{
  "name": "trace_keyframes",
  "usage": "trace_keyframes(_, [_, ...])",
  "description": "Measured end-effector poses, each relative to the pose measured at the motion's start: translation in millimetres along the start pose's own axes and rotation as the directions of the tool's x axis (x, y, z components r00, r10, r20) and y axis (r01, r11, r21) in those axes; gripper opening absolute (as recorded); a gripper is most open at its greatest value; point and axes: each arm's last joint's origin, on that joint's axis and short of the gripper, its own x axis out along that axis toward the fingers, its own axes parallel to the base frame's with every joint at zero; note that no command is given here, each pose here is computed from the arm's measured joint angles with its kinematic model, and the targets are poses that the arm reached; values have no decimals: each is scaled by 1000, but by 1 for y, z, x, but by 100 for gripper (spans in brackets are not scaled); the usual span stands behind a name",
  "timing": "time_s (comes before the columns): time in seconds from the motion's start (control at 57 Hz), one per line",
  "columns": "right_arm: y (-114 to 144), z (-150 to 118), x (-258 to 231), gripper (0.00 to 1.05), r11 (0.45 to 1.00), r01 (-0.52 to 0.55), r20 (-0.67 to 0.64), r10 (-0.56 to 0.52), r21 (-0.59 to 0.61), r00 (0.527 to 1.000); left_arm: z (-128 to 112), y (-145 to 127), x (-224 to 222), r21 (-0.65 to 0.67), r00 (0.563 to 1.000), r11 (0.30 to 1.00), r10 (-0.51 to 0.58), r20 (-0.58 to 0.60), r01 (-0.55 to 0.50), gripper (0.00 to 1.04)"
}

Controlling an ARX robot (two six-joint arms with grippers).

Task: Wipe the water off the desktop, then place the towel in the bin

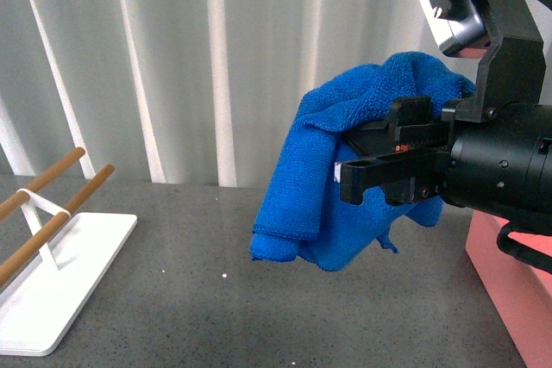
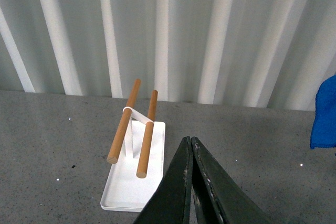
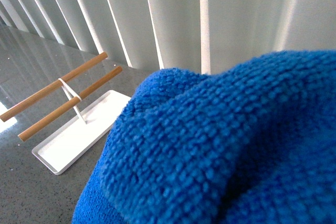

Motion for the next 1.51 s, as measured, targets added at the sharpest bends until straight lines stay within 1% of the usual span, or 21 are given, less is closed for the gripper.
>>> trace_keyframes(0.298, [1,-3,1,6,1000,1,-17,-1,-7,1000,0,0,-6,0,1000,1000,0,0,0,4])
trace_keyframes(0.333, [1,-3,1,6,1000,-1,-23,1,-8,1000,-4,0,-11,0,1000,1000,0,-31,0,4])
trace_keyframes(0.368, [1,-5,2,6,1000,-1,-33,1,-13,999,-5,0,-14,0,999,1000,0,-34,0,4])
trace_keyframes(0.421, [1,-9,3,6,1000,1,-46,-2,-16,999,-3,0,-16,0,1000,1000,0,-2,0,4])
trace_keyframes(0.614, [0,-20,8,6,1000,23,-90,-24,-11,996,-3,0,-16,0,1000,1000,0,-7,0,4])
trace_keyframes(0.701, [-5,-33,10,6,999,36,-185,-35,-2,982,-3,0,-16,0,1000,1000,0,-7,0,19])
trace_keyframes(0.754, [-9,-45,13,6,999,37,-276,-34,5,960,-3,0,-16,0,1000,1000,0,-7,0,28])
trace_keyframes(0.824, [-14,-64,17,6,999,40,-429,-39,-8,902,-3,0,-16,0,1000,1000,0,-7,0,39])
trace_keyframes(0.841, [-15,-68,17,6,999,41,-449,-41,-11,893,-3,0,-16,0,1000,1000,0,-7,0,43])
trace_keyframes(0.859, [-17,-74,18,6,999,41,-486,-44,-16,873,-3,0,-16,0,1000,1000,0,-7,0,46])
trace_keyframes(0.912, [-22,-87,22,6,999,48,-561,-44,-8,827,-3,0,-16,0,1000,1000,0,-7,0,53])
trace_keyframes(0.982, [-30,-98,28,6,998,60,-622,-42,8,782,-3,0,-16,0,1000,1000,0,-7,0,64])
trace_keyframes(1.087, [-42,-105,45,6,996,86,-684,-43,29,728,-3,0,-16,0,1000,1000,0,-7,0,80])
trace_keyframes(1.21, [-56,-116,71,6,992,126,-745,-91,-10,661,-3,0,-16,0,1000,1000,0,-7,0,99])
trace_keyframes(1.262, [-62,-123,85,6,991,130,-771,-110,-35,627,-3,0,-16,2,1000,1000,0,-7,0,99])
trace_keyframes(1.332, [-69,-125,104,6,991,126,-788,-114,-46,606,-3,0,-16,2,1000,1000,0,-7,0,98])
trace_keyframes(1.367, [-71,-124,111,6,990,131,-789,-123,-55,602,-3,0,-16,2,1000,1000,0,-7,0,98])
trace_keyframes(1.508, [-79,-115,161,6,989,125,-777,-136,-75,615,-3,0,-16,2,1000,1000,0,-5,0,98])
